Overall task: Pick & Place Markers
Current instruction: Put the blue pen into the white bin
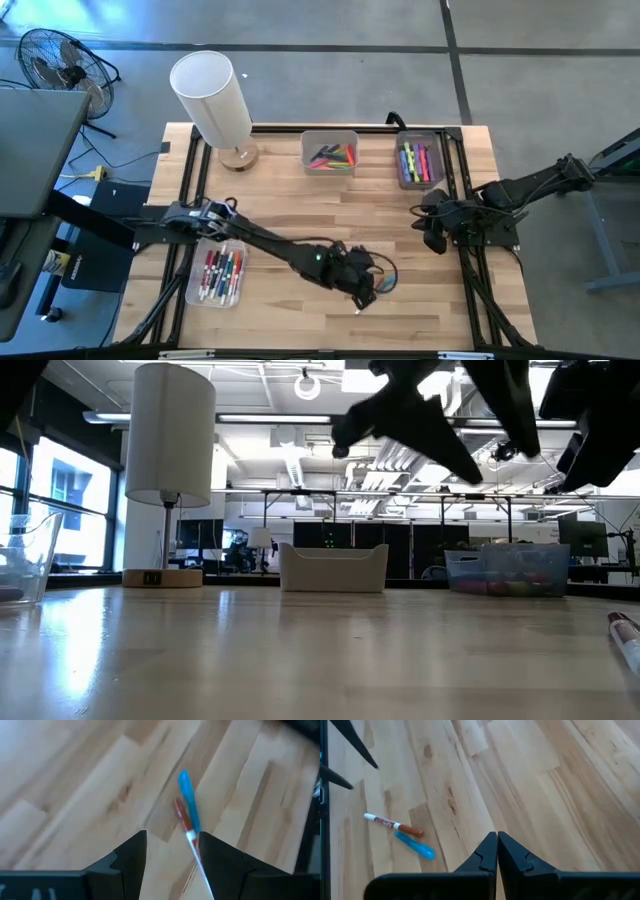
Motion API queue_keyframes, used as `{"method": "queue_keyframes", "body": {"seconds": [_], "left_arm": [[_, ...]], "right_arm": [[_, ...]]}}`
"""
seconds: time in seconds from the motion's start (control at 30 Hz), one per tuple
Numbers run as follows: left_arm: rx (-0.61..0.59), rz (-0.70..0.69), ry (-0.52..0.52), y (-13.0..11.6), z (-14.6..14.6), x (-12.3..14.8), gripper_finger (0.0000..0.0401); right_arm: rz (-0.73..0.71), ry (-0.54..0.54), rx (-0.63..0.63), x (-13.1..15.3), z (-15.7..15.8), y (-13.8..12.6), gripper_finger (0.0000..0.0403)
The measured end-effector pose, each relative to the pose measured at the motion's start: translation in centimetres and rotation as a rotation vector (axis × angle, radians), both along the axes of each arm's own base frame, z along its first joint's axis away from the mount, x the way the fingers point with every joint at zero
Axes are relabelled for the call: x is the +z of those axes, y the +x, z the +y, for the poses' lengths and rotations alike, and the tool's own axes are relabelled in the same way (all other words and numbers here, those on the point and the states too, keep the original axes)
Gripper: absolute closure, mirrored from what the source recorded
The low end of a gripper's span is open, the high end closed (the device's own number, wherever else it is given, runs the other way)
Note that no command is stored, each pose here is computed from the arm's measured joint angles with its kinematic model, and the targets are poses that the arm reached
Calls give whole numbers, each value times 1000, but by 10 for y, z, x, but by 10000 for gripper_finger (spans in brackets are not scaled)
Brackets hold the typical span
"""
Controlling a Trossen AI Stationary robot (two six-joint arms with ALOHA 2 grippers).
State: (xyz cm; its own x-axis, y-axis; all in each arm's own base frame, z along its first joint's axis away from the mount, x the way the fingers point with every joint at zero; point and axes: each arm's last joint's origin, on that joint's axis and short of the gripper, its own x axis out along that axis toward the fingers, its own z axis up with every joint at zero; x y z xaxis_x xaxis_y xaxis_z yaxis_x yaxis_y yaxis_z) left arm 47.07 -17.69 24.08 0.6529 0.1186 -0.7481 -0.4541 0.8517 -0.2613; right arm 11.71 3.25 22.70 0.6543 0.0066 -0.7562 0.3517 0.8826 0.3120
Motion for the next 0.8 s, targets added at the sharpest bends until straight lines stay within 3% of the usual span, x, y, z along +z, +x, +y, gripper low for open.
{"method": "queue_keyframes", "body": {"seconds": [0.33,0.43,0.5,0.8], "left_arm": [[-25,40,-64,8,-21,-40,224],[-55,104,-32,5,-26,-58,224],[-64,46,-51,13,-30,-62,224],[-103,57,-60,14,-46,-89,224]], "right_arm": [[-1,-10,30,0,0,0,402],[-3,-10,32,0,0,0,401],[-3,-6,38,1,0,0,402],[-7,4,45,1,1,-1,401]]}}
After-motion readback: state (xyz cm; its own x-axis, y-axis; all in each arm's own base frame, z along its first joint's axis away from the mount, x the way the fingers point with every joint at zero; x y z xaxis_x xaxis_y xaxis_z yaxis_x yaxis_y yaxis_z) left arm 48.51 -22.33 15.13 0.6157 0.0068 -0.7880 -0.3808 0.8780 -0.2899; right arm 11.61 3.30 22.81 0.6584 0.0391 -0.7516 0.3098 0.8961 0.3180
